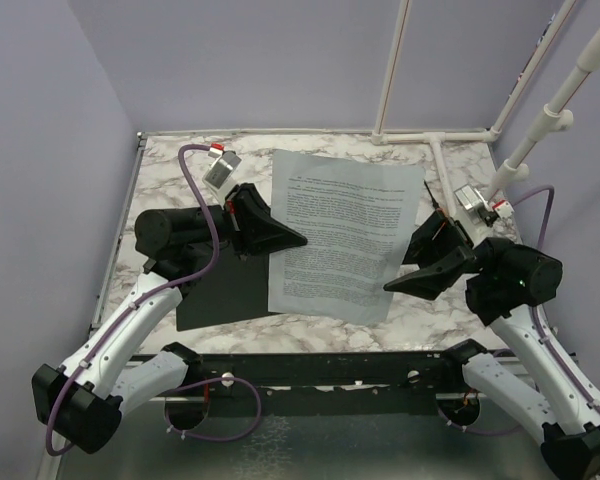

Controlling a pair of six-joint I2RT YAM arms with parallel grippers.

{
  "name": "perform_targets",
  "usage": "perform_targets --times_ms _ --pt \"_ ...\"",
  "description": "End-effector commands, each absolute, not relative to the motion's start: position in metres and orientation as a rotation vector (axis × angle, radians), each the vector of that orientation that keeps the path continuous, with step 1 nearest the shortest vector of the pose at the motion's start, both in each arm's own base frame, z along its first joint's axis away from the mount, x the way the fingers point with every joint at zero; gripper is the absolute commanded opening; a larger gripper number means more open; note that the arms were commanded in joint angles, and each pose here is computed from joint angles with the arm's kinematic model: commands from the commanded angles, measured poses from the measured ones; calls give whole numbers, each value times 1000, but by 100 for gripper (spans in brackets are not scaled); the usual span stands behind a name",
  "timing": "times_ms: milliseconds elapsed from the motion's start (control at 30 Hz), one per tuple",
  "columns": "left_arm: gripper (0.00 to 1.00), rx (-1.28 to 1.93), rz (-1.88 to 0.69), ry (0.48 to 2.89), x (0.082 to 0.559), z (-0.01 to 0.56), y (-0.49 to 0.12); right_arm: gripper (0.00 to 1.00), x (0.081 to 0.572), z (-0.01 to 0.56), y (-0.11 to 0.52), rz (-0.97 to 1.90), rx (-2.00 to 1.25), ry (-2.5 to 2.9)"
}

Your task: Put the files into the folder

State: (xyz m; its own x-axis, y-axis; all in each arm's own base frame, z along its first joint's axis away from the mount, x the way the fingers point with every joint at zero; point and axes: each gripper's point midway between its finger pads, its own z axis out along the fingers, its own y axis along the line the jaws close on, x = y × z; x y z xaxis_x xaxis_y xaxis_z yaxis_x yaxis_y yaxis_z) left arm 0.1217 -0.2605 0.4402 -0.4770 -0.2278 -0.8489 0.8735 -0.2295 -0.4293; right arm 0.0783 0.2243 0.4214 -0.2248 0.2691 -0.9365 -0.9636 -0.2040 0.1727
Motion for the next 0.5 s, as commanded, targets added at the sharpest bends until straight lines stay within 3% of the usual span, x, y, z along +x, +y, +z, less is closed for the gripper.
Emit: perform_targets --times_ms 0,200,467 --pt "0 812 -1761 1215 128 442 -261 47 77 423 223 1573 -1004 1060" --pt "0 776 -1740 1229 133 441 -261 29 107 424 228 1530 -858 1198" --pt "0 734 -1726 1241 140 438 -262 29 122 425 233 1564 -810 1228"
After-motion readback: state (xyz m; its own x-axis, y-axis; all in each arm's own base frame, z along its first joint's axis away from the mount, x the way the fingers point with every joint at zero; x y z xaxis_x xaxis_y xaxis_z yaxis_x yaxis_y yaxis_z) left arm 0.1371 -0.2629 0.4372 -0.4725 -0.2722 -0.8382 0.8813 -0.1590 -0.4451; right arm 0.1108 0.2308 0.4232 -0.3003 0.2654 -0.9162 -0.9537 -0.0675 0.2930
